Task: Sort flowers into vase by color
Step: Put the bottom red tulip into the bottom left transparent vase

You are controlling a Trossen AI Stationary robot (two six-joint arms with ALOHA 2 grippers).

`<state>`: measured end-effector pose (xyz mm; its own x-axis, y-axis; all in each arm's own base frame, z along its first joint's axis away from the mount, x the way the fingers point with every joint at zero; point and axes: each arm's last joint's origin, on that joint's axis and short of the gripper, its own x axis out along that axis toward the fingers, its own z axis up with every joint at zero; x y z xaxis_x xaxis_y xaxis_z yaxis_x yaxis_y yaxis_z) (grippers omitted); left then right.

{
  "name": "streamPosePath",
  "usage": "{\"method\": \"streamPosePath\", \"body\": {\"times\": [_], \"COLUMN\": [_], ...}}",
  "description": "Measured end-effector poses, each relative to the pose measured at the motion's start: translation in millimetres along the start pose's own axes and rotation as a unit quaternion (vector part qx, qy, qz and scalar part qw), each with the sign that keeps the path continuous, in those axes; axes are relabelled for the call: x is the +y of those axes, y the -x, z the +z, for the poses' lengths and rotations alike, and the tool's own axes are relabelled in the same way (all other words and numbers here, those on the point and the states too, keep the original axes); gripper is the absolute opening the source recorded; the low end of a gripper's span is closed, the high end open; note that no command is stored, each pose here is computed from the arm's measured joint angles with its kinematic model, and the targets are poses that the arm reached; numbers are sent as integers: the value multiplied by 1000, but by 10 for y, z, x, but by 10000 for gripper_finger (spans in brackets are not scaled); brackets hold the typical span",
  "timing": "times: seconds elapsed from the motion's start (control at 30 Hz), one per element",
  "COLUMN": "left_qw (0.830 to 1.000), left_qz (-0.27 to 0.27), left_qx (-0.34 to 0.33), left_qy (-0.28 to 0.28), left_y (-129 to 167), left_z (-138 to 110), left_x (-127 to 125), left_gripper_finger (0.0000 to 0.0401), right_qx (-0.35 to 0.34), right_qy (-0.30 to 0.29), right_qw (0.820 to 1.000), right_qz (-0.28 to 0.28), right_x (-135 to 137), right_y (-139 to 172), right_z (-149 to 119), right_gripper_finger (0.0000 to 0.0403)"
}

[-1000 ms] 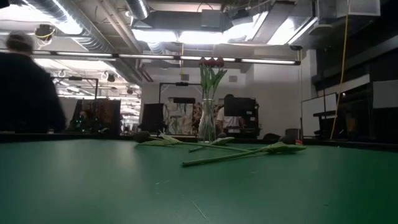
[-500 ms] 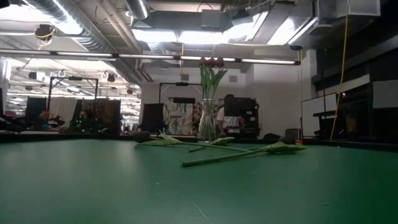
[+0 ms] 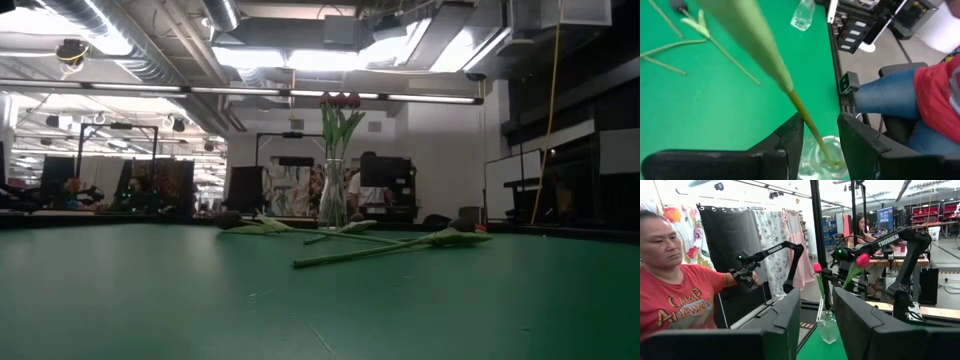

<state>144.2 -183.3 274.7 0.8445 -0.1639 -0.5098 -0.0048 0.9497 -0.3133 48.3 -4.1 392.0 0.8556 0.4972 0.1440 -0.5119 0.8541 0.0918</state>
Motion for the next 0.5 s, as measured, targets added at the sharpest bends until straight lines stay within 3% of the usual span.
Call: {"method": "streamPosePath", "body": {"times": [0.27, 0.5], "left_qw": [999, 998], "left_qz": [-48, -57], "left_qx": [-20, -18], "left_qy": [-17, -18], "left_y": [19, 45], "left_z": [54, 30], "left_x": [-95, -124], "left_gripper_finger": [117, 117], "right_qx": [6, 5], "right_qy": [-13, -13], "right_qw": [1000, 1000], "right_qz": [-3, -4], "right_x": [-11, -12], "right_y": [0, 0], "right_z": [-24, -24], "right_gripper_finger": [115, 115]}}
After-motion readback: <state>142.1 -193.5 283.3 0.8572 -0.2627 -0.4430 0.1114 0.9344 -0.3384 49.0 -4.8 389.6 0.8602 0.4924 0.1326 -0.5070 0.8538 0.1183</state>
